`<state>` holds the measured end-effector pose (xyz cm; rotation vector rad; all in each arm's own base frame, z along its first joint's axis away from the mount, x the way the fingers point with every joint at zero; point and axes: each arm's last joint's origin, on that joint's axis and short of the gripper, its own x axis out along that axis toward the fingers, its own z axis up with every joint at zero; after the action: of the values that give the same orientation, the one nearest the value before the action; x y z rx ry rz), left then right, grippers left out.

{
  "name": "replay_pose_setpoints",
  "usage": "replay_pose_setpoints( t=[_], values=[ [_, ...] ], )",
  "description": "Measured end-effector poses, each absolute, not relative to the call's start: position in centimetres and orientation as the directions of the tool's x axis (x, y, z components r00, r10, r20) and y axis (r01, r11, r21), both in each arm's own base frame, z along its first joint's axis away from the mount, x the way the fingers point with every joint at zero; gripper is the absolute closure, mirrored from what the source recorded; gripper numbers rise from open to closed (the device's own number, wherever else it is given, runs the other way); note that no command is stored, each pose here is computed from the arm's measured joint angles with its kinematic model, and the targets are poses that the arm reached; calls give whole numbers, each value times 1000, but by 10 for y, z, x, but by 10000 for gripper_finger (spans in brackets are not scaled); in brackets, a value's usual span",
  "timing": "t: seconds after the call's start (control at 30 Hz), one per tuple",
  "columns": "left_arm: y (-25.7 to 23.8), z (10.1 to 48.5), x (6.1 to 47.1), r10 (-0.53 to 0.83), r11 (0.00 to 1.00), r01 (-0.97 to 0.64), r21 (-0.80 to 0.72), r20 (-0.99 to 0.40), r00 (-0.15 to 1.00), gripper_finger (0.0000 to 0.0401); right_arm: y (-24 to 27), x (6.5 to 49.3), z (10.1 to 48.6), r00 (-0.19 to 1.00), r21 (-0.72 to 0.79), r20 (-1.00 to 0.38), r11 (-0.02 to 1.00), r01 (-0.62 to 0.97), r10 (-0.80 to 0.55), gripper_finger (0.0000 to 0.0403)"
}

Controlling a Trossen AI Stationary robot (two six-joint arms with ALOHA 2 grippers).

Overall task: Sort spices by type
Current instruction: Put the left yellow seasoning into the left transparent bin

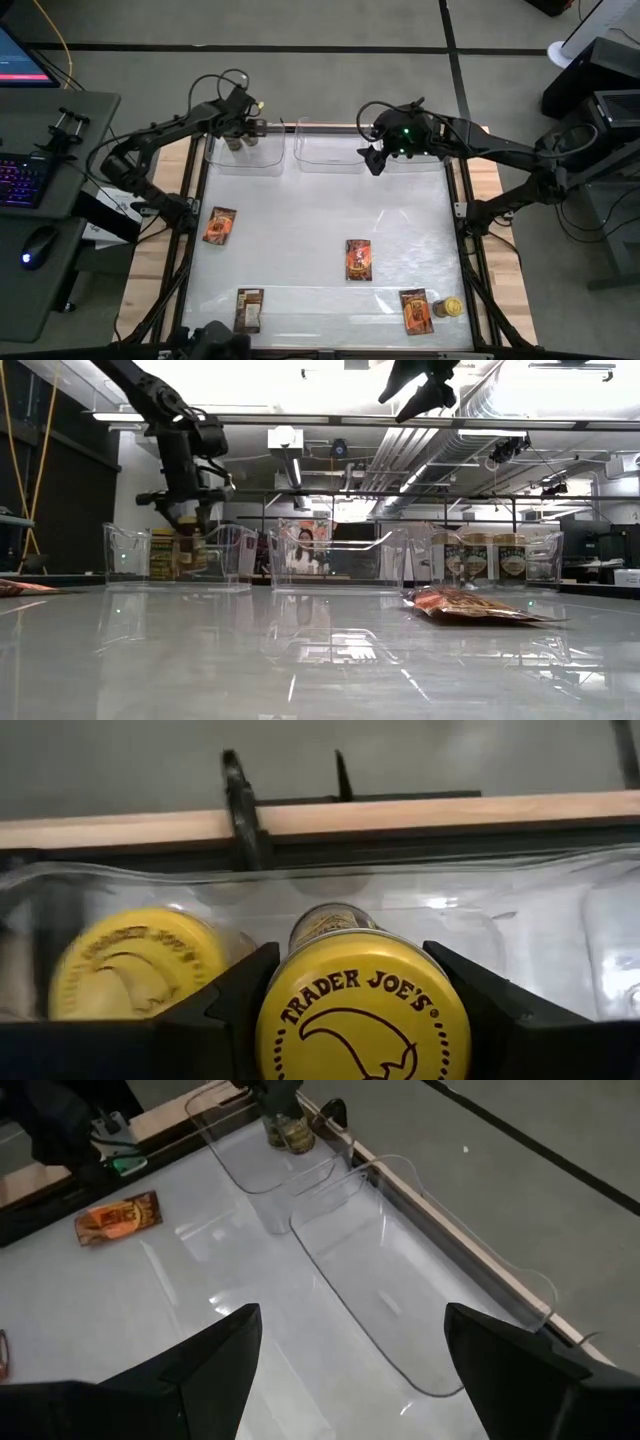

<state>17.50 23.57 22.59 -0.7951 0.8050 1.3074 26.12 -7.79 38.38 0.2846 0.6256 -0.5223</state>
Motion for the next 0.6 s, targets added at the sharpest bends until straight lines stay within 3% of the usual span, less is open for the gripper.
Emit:
replay_pose_setpoints(
  t=[0.23, 0.6],
  values=[
    [241, 215, 172, 452, 81, -996, -32, -890, 65, 194, -78, 262, 385, 701, 101, -610, 840, 533, -371, 96],
    [244, 219, 173, 479, 139, -990, -14, -874, 80, 127, -77, 262, 385, 703, 128, -611, 831, 541, -364, 96]
  ],
)
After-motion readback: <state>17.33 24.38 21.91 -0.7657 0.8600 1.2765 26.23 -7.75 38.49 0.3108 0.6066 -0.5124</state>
